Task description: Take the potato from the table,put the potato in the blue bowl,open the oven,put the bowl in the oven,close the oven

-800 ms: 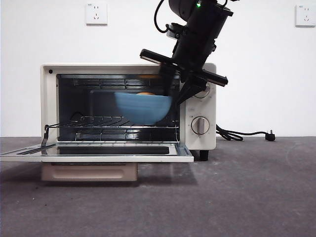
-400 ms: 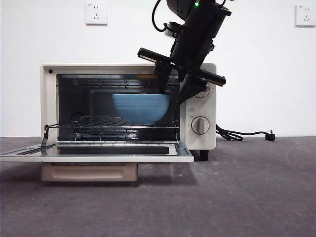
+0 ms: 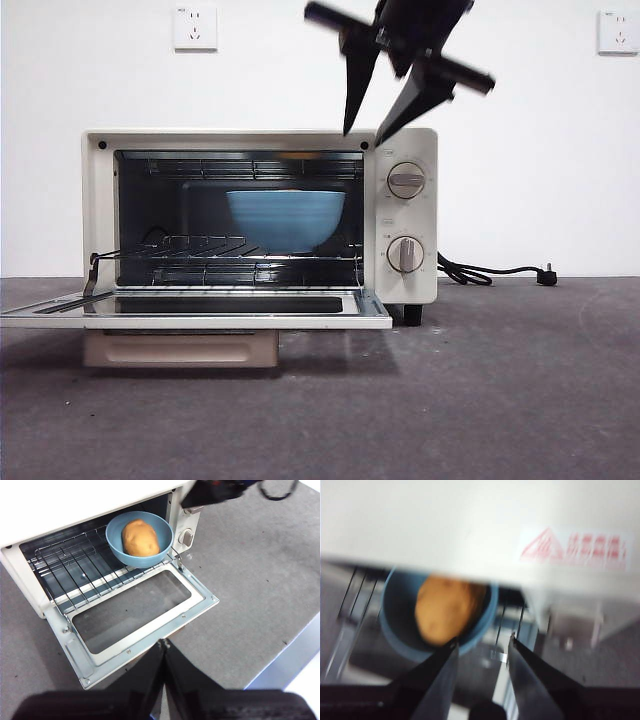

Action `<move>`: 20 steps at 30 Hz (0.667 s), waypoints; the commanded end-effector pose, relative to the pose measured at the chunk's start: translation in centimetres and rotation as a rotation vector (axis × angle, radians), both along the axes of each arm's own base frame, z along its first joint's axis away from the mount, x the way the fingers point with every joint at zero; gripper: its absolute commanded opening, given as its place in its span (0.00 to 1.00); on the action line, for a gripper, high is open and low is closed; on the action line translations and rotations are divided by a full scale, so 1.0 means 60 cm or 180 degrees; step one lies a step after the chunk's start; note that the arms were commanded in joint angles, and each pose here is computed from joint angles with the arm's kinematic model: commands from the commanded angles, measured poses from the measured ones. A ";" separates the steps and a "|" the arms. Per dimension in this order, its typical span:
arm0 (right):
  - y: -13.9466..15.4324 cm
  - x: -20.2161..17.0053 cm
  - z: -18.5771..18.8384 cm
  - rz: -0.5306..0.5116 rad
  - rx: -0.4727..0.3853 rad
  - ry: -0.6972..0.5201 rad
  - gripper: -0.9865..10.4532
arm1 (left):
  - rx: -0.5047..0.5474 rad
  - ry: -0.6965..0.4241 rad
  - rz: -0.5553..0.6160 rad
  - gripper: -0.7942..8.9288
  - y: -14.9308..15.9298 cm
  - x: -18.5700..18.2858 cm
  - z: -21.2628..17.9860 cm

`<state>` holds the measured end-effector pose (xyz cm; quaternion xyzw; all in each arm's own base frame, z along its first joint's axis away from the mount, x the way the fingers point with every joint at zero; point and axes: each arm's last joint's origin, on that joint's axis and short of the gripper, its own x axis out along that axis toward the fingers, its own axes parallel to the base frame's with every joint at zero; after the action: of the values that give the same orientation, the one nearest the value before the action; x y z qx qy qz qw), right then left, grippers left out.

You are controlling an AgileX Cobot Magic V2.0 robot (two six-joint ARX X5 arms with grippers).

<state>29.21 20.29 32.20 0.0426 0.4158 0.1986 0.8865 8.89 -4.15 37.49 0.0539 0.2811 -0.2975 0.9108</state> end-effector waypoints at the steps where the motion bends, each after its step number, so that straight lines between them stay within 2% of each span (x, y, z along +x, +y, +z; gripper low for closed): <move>1: -0.008 -0.029 0.021 0.0305 -0.0181 -0.0057 0.23 | 0.0009 -0.0015 -0.0005 0.07 -0.004 0.012 -0.001; 5: -0.031 -0.079 0.063 0.0531 -0.0292 -0.0173 0.23 | -0.0037 0.0008 0.0073 0.07 -0.010 0.037 -0.011; 10: -0.067 -0.138 0.115 0.0667 -0.0264 -0.0401 0.23 | -0.0189 0.0226 0.0174 0.07 -0.012 0.077 -0.050; 20: -0.155 -0.252 0.182 0.0753 -0.0172 -0.0782 0.23 | -0.0478 0.0543 0.0555 0.07 0.036 0.152 -0.155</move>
<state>14.36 11.16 43.02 -0.0483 0.3173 0.2893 0.9018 17.59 -2.38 29.04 -0.0553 0.3318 -0.2451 0.9093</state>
